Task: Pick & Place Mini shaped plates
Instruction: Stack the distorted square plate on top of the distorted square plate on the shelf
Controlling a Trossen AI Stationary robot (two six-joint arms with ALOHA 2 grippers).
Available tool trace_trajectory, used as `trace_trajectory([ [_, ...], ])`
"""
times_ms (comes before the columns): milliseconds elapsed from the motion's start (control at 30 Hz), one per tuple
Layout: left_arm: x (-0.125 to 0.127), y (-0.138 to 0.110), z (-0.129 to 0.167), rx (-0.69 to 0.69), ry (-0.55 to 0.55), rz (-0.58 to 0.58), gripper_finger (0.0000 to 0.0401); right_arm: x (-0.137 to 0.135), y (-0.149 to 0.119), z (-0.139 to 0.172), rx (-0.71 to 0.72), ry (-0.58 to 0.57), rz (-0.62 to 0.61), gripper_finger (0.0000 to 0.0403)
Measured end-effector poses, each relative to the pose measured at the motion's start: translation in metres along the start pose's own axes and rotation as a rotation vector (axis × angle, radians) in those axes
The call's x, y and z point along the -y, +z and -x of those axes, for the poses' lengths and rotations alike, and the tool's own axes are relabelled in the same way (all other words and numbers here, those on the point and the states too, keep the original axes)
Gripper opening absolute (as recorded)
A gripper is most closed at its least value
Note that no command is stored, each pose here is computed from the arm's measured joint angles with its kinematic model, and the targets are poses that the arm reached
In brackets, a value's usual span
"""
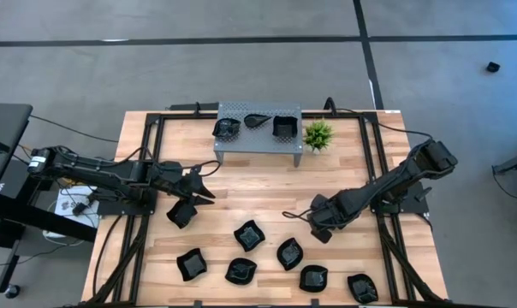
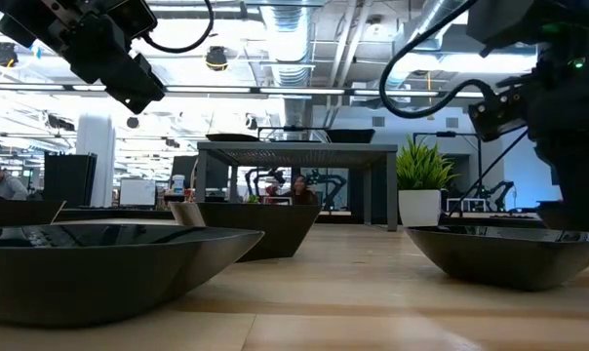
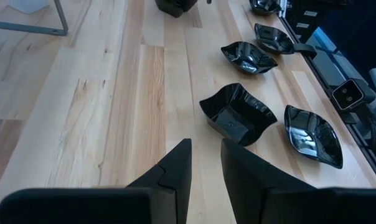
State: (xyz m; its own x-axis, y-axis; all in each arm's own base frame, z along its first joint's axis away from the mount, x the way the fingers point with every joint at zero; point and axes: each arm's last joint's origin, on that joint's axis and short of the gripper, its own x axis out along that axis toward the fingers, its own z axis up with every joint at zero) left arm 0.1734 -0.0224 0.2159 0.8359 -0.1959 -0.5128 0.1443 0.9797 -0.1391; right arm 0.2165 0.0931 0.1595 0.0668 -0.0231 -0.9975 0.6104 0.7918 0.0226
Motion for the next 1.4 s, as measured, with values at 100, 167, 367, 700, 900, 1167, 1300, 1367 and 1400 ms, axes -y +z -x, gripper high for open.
trace_trajectory([
  [100,0.000,0.000,0.000,0.000,0.000,0.000,0.0088,-0.006,0.003,0.006,-0.005,0.038,0.004,0.0013],
  [167,0.000,0.000,0.000,0.005,0.000,0.000,0.0088,-0.014,0.008,0.017,0.019,0.081,0.034,0.0011],
  [367,0.000,0.001,0.000,0.014,-0.001,-0.001,0.0088,-0.041,0.032,0.067,0.221,0.184,0.215,0.0004],
  [700,0.000,0.002,0.000,0.022,-0.002,-0.002,0.0088,-0.040,0.086,0.143,0.729,-0.176,0.607,0.0002],
  [900,0.000,0.002,0.000,0.023,-0.002,-0.002,0.0088,-0.012,0.130,0.162,0.825,-0.381,0.688,0.0006],
  [1167,0.000,0.003,0.000,0.026,-0.002,-0.003,0.0088,0.046,0.174,0.163,0.765,-0.482,0.527,0.0004],
  [1300,0.000,0.003,0.000,0.029,-0.003,-0.003,0.0088,0.068,0.186,0.161,0.733,-0.391,0.527,0.0005],
  [1367,0.000,0.003,0.000,0.029,-0.003,-0.003,0.0088,0.076,0.191,0.161,0.726,-0.359,0.517,0.0004],
  [1400,0.000,0.003,0.000,0.030,-0.003,-0.003,0.0088,0.080,0.192,0.161,0.723,-0.351,0.510,0.0004],
])
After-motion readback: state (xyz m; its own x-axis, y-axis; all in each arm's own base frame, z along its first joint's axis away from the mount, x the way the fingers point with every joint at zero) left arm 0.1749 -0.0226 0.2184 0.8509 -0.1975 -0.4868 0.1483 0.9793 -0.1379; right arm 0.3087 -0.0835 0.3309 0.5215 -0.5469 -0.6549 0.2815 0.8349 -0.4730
